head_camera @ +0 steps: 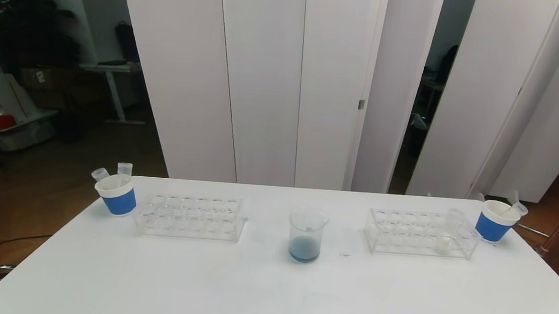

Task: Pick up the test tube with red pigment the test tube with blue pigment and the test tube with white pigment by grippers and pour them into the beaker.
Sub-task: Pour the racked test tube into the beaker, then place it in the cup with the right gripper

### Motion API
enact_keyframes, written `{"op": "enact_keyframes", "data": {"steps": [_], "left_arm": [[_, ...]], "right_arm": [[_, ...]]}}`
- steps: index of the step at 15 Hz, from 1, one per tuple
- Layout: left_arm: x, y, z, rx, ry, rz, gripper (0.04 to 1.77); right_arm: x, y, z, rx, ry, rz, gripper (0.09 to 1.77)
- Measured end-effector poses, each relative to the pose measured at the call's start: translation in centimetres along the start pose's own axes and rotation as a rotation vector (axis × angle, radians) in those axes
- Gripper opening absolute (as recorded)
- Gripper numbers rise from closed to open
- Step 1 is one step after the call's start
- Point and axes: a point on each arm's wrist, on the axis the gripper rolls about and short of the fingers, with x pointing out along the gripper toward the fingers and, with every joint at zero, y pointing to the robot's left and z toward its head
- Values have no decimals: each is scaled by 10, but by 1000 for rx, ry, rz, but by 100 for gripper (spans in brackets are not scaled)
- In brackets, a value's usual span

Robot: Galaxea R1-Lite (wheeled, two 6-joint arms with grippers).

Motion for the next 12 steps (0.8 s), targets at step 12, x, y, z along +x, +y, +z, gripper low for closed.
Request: {"op": "enact_keyframes", "data": {"steps": [12], "left_arm": [[0, 0, 0, 0, 0, -1, 175]], "right_arm": [[0, 0, -1, 9, 11, -11, 175]]}}
